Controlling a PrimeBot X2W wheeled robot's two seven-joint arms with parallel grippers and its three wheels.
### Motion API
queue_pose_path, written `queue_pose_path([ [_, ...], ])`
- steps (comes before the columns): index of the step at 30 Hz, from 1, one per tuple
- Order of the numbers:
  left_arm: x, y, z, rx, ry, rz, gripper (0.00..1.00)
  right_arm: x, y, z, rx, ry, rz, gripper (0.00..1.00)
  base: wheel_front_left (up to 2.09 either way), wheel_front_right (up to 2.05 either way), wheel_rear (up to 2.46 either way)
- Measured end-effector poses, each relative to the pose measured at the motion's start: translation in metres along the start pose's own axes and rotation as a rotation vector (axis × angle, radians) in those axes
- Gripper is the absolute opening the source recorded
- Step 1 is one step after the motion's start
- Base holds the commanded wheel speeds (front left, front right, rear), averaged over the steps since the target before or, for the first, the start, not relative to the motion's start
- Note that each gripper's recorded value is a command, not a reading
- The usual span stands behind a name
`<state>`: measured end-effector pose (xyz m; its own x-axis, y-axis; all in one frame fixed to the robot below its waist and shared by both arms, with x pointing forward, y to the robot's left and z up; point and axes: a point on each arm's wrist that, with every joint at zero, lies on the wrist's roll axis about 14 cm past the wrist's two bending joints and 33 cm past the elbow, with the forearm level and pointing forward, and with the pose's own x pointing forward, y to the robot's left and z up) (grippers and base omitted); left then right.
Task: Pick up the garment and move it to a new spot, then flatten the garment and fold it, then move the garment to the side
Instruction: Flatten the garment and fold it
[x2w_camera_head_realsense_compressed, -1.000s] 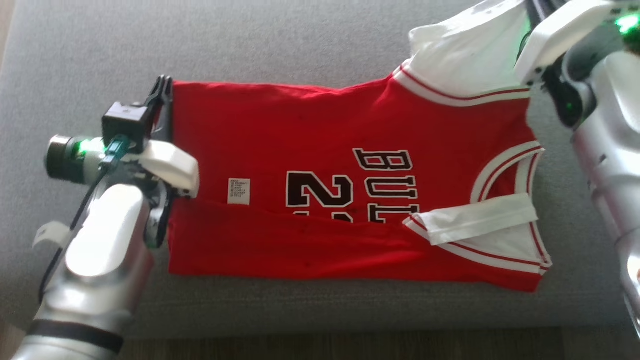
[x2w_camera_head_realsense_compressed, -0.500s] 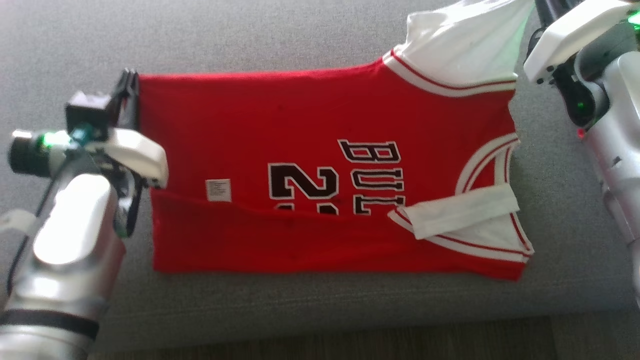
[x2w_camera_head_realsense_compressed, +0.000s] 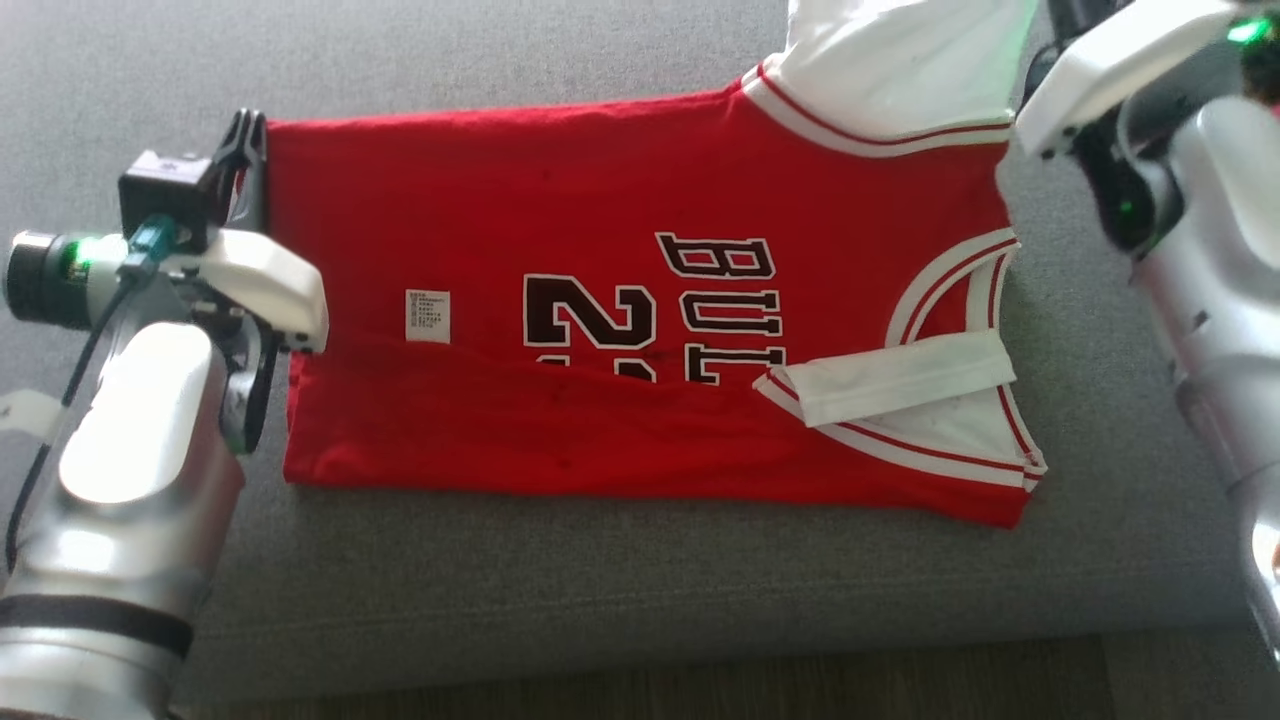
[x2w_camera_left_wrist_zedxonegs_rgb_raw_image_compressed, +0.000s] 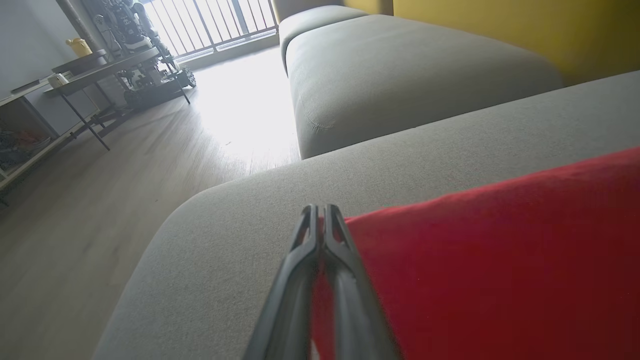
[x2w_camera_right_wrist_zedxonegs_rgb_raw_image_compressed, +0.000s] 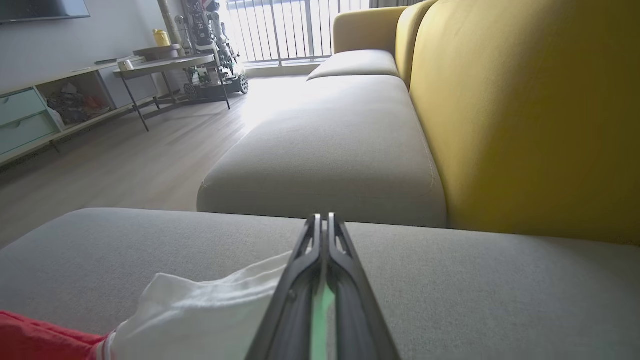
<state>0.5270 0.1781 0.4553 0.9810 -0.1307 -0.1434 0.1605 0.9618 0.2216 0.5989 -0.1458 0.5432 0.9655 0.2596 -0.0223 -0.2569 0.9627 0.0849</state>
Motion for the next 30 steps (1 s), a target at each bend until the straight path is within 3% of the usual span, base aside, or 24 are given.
queue_pose_path([
  [22, -0.046, -0.021, -0.031, 0.092, 0.086, -0.115, 0.0, -0.115, -0.011, -0.054, 0.141, 0.2, -0.048, 0.0, 0.0, 0.0, 0.0],
  [30, -0.064, -0.032, -0.042, 0.149, 0.139, -0.189, 0.0, -0.15, 0.01, -0.078, 0.182, 0.333, -0.003, 0.0, 0.0, 0.0, 0.0],
])
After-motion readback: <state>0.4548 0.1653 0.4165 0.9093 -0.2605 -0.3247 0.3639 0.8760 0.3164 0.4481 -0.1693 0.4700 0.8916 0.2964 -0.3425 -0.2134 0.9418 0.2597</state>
